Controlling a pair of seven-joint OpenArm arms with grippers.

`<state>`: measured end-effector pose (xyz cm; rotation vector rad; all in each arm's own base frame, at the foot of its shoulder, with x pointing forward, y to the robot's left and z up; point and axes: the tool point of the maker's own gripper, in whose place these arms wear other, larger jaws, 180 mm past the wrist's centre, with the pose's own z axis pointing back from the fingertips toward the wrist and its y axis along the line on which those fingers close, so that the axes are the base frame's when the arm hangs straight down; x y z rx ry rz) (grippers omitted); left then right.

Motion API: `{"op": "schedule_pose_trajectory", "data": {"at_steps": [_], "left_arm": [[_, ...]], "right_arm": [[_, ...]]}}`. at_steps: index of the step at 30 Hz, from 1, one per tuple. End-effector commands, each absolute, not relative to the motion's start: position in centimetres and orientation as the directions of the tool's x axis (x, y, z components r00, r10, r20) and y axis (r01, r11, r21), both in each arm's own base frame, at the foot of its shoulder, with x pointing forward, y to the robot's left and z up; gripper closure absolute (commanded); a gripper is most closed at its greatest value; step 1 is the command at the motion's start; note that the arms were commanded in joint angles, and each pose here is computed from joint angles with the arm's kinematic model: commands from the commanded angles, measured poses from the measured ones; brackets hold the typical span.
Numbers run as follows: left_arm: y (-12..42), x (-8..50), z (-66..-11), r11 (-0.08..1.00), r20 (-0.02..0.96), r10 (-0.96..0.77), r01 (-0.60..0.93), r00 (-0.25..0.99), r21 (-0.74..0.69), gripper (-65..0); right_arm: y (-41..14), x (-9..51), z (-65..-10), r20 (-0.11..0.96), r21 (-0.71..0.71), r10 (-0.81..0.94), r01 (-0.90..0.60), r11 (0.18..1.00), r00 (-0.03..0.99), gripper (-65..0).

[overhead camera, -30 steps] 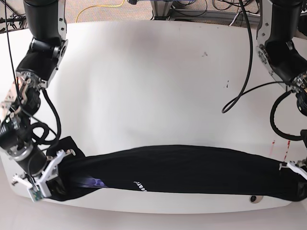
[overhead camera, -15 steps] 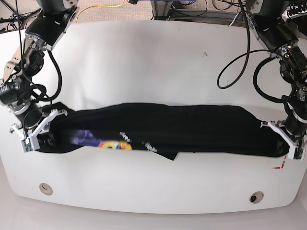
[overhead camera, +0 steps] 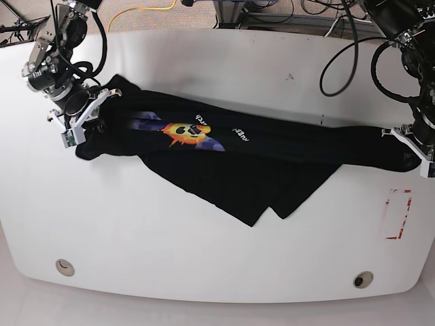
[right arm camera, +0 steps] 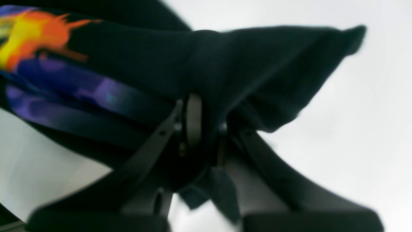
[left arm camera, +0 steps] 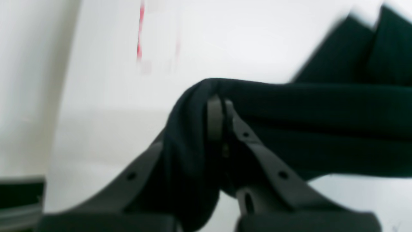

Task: Fold the T-shirt properly
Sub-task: 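Swing the held shirt back and lay it flat on the table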

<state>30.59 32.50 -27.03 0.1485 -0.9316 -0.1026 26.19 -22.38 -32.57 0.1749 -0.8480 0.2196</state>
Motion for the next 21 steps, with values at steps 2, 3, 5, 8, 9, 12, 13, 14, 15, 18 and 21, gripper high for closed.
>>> {"op": "schedule_pose_trajectory", "data": {"at_steps": [2,3,5,8,9,12,13,14,15,18,21], "left_arm": [[34.2,29.7,-26.1,0.978,0.799,-0.156,-0.025,0.581,0.209,0.0],[34.6,29.0,-26.7,0.976,0.785,-0.151,-0.035,0.601,0.215,0.0],[34.8,28.8,-27.1,0.977,0.780,-0.145,-0.038,0.609,0.211,0.0],[34.8,28.8,-27.7,0.979,0.776,-0.133,-0.038,0.617,0.198,0.0],[34.8,28.8,-27.9,0.981,0.776,-0.129,-0.037,0.618,0.193,0.0],[33.4,33.0,-28.1,0.986,0.807,-0.135,-0.004,0.574,0.167,0.0],[32.1,36.6,-27.4,0.986,0.832,-0.156,0.031,0.532,0.166,0.0],[31.8,37.1,-27.2,0.985,0.836,-0.162,0.037,0.524,0.167,0.0],[31.6,37.7,-27.0,0.985,0.840,-0.168,0.044,0.516,0.169,0.0],[31.2,38.0,-26.9,0.982,0.839,-0.182,0.052,0.513,0.181,0.0],[31.4,36.8,-27.7,0.980,0.824,-0.191,0.053,0.534,0.193,0.0]], "right_arm": [[-23.5,26.6,-30.6,0.792,0.002,0.158,-0.261,0.965,0.590,-2.2],[-23.4,26.3,-30.6,0.789,-0.003,0.168,-0.269,0.963,0.591,-2.3],[-23.3,26.5,-30.6,0.792,0.001,0.166,-0.273,0.962,0.588,-2.3],[-23.2,27.2,-30.5,0.800,0.005,0.164,-0.280,0.960,0.577,-2.2],[-23.2,27.5,-30.5,0.803,0.008,0.161,-0.280,0.960,0.574,-2.1],[-23.1,34.4,-27.1,0.863,-0.016,0.163,-0.296,0.955,0.479,-1.7],[-22.9,39.4,-23.0,0.900,-0.054,0.180,-0.309,0.950,0.397,-1.3],[-22.7,40.0,-22.5,0.901,-0.063,0.189,-0.313,0.948,0.390,-1.4],[-22.6,40.7,-22.1,0.902,-0.072,0.198,-0.317,0.946,0.383,-1.5],[-22.4,41.3,-22.0,0.900,-0.079,0.206,-0.321,0.944,0.385,-1.4],[-22.3,40.1,-23.8,0.886,-0.055,0.194,-0.318,0.946,0.422,-1.4]]}}
